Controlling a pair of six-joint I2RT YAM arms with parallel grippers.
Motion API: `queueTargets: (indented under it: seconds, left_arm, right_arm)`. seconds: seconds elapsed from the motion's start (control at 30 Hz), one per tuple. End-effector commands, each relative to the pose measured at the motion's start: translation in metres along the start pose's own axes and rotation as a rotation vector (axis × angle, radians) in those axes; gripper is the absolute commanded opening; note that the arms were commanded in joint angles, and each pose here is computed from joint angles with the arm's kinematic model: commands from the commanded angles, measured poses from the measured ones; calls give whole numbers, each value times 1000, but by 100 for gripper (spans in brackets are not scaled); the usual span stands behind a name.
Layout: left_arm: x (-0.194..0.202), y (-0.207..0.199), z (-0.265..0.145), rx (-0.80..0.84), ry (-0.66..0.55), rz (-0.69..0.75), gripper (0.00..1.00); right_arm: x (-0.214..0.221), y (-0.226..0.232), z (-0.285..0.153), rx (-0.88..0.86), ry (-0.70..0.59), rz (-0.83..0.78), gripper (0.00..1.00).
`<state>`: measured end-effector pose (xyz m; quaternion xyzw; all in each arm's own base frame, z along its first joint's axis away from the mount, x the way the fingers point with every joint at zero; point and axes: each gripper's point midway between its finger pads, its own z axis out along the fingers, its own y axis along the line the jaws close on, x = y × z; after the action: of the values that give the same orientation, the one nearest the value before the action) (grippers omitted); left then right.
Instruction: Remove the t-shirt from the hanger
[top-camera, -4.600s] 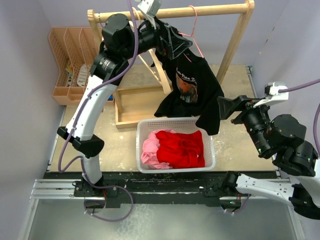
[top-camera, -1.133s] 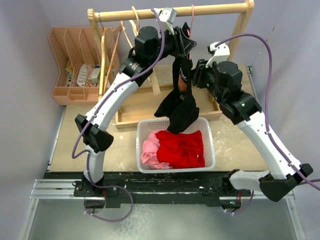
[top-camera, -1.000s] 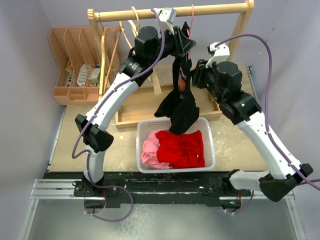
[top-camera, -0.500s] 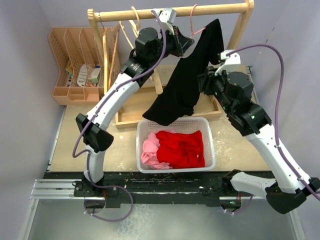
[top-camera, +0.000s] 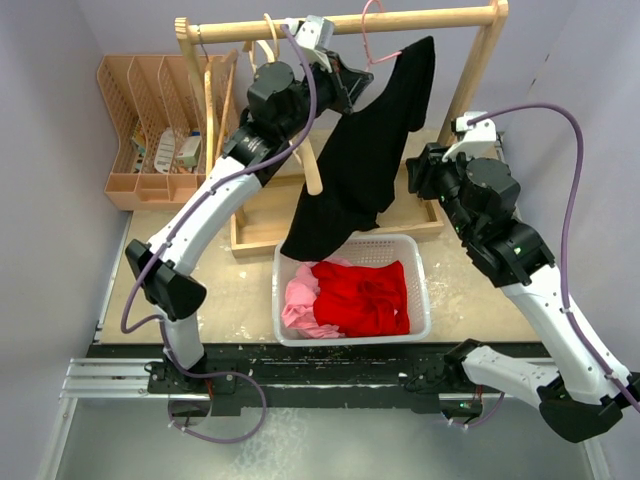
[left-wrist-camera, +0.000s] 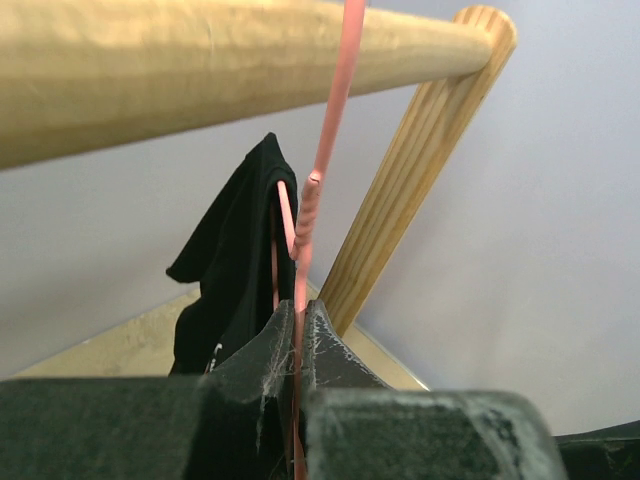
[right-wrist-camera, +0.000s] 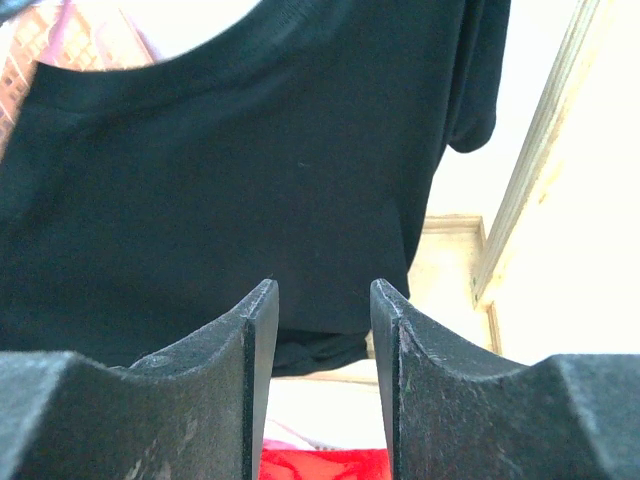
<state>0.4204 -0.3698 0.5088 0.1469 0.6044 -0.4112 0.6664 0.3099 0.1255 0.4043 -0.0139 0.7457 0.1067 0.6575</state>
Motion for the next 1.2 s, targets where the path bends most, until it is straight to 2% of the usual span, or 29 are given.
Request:
queueTargets:
  seconds: [0.0,0.2,0.37,0.67,0.87,0.97,1.13,1.17]
  left_arm:
    - [-96,-41,-37,96,-249,78,0]
    - [-101,-42,-59,70,-240,97,0]
    - [-96,-35,-78,18,-204,99,0]
    - [-74,-25,-109,-44,-128,79,0]
    - [-57,-32,-124,-7,-81,26,0]
    - [-52,-38,-131,19,-55,6,0]
    - [-51,-43,-148,32,-43,-2,0]
    - [-51,-43,-151,29,-42,0,0]
  right_arm:
    - [-9,-6,-3,30,-46,27,46]
    - [-10,-10,-4,51,-55,29,52]
    - [-8,-8,-2,47,-50,27,54]
    - [-8,-2,4,27,-44,25,59]
    - [-13,5,9,-1,-53,21,64]
    - [-18,12,10,-33,-69,33,72]
    - [-34,28,6,-121,-110,66,94]
    - [-38,28,6,-122,-123,71,93]
